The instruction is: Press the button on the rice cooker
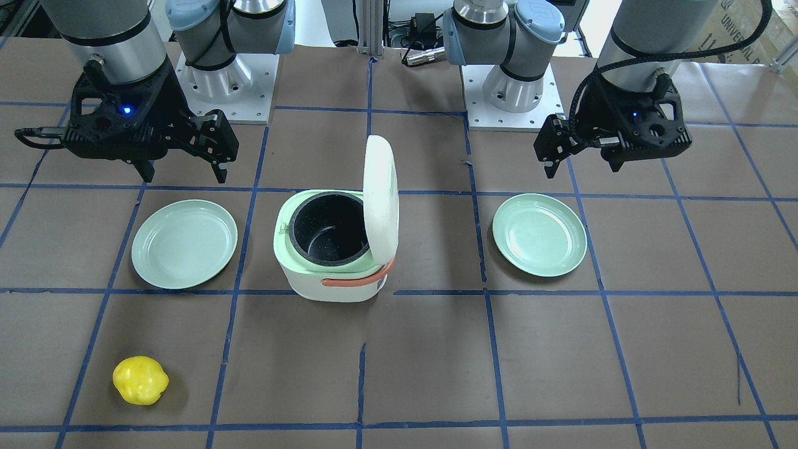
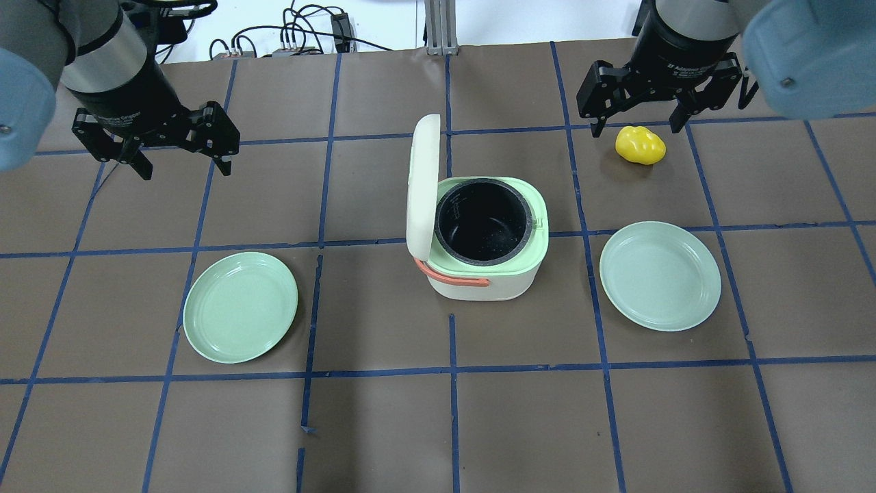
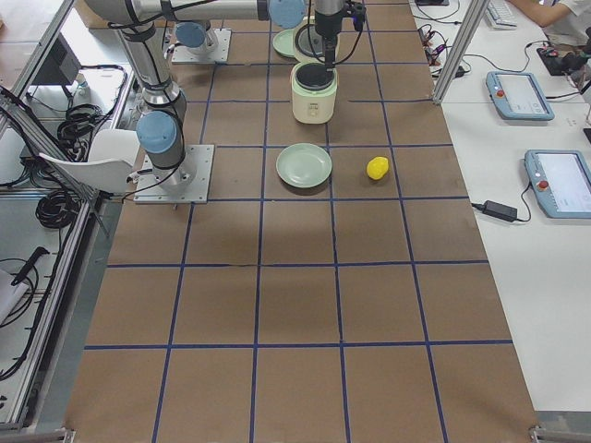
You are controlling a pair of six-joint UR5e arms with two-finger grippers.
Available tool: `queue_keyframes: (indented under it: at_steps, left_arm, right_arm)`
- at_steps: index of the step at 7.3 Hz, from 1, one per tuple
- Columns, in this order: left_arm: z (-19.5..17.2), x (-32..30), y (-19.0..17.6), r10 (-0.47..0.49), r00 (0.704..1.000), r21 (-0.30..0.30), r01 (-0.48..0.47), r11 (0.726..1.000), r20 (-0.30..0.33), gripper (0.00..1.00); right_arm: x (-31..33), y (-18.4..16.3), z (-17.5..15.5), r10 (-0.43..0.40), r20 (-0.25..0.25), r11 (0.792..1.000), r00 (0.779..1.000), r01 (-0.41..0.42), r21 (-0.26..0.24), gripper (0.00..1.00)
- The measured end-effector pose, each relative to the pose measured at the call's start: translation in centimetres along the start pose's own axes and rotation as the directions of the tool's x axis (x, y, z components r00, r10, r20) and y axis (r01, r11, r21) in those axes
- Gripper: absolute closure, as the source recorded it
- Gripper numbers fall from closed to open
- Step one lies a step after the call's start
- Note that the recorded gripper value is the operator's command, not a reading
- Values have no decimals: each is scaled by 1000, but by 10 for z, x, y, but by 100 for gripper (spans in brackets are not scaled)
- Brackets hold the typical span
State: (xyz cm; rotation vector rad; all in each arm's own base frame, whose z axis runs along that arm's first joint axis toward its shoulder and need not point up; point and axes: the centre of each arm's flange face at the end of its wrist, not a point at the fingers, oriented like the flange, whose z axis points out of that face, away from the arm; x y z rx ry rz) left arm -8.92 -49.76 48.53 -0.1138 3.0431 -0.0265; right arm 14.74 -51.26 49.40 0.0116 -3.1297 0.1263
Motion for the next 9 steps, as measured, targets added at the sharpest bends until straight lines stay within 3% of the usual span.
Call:
queue_keyframes:
  at_steps: [4,9]
  left_arm:
    - [0,0,0,0,1000,0,0,1000,0,0]
    - [0,0,0,0,1000,0,0,1000,0,0]
  right_arm:
    - [1,5,4,14,0,999,1000,-14,-51,0]
    - [1,6,6,20,0,998,1000,-19,-62,0]
